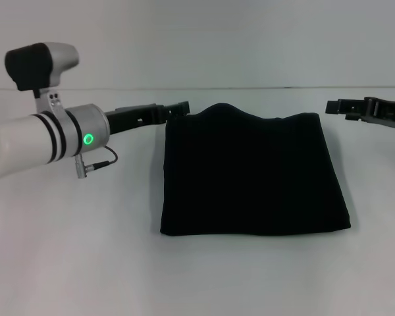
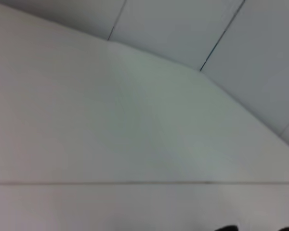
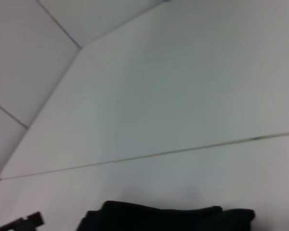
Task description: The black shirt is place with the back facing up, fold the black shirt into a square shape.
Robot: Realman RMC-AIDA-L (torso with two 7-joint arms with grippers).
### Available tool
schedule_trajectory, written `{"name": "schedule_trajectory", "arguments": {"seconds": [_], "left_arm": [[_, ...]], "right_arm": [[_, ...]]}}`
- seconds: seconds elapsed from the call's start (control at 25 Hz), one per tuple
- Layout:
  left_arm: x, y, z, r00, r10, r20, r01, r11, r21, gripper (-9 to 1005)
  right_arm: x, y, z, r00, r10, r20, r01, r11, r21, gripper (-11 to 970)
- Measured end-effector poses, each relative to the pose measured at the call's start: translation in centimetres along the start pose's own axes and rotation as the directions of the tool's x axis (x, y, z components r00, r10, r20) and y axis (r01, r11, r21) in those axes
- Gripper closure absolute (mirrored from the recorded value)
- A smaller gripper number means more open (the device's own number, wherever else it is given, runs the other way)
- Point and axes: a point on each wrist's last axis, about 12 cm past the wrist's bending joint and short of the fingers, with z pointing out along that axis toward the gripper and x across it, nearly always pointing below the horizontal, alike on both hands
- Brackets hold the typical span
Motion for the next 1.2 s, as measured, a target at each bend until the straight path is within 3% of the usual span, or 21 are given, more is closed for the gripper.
{"name": "schedule_trajectory", "arguments": {"seconds": [0.44,0.72,1.2], "left_arm": [[0.9,-1.7,1.5,0.989,0.115,-0.093,-0.114,0.993,0.018,174],[1.7,-2.2,2.5,0.978,0.164,-0.133,-0.168,0.986,-0.021,186],[1.2,-3.1,3.3,0.972,0.194,-0.131,-0.198,0.98,-0.019,208]], "right_arm": [[0.3,-0.4,-0.5,1.0,-0.006,-0.006,0.006,1.0,-0.009,171],[0.3,-0.1,-0.2,1.0,-0.012,-0.012,0.011,1.0,-0.014,164],[0.3,0.1,0.3,1.0,-0.024,-0.021,0.024,1.0,0.006,163]]}}
